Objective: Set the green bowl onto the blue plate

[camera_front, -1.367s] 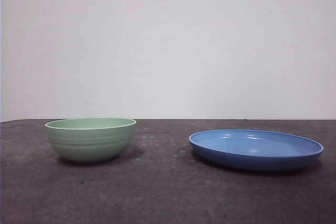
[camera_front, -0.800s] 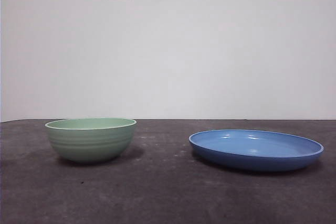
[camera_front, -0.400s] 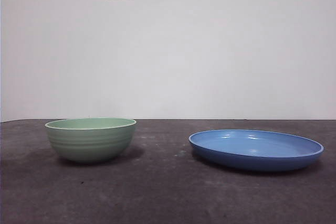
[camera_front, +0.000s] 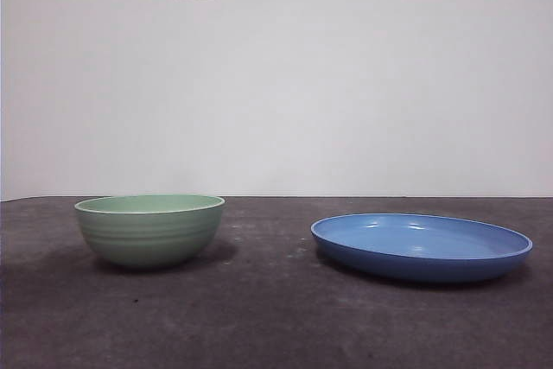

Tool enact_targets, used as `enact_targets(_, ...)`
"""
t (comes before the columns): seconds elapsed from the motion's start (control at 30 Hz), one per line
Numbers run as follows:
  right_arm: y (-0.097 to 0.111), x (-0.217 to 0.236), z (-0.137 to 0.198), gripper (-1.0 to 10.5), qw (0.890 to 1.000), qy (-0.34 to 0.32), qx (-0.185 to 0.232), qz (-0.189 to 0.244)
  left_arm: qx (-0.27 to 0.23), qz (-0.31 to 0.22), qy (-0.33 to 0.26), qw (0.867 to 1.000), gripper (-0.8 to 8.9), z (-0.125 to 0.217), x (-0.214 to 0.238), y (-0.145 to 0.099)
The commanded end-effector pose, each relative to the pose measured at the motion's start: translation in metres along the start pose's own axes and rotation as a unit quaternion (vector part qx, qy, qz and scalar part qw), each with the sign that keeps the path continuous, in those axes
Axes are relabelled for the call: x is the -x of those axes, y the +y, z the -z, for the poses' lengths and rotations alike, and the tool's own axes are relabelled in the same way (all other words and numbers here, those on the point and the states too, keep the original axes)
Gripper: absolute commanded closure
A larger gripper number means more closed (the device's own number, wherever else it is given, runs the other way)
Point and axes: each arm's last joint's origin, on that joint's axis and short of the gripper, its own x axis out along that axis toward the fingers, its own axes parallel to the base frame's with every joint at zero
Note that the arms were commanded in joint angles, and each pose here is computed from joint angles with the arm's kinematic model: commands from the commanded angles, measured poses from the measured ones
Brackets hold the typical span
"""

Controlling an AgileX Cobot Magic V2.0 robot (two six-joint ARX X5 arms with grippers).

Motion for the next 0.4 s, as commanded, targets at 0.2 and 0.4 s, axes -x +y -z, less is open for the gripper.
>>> enact_targets(0.2, 0.0018, 0.0027, -0.0034, 6.3, 1.000, -0.006, 0.003, -0.002, -0.008, 0.003, -0.008, 1.000, 5.00, -0.0044, 0.0038, -0.0025)
enact_targets(0.4, 0.0018, 0.0027, -0.0034, 5.8, 1.000, -0.007, 0.002, -0.002, -0.008, 0.003, -0.009, 1.000, 4.08, -0.0046, 0.0038, -0.0025)
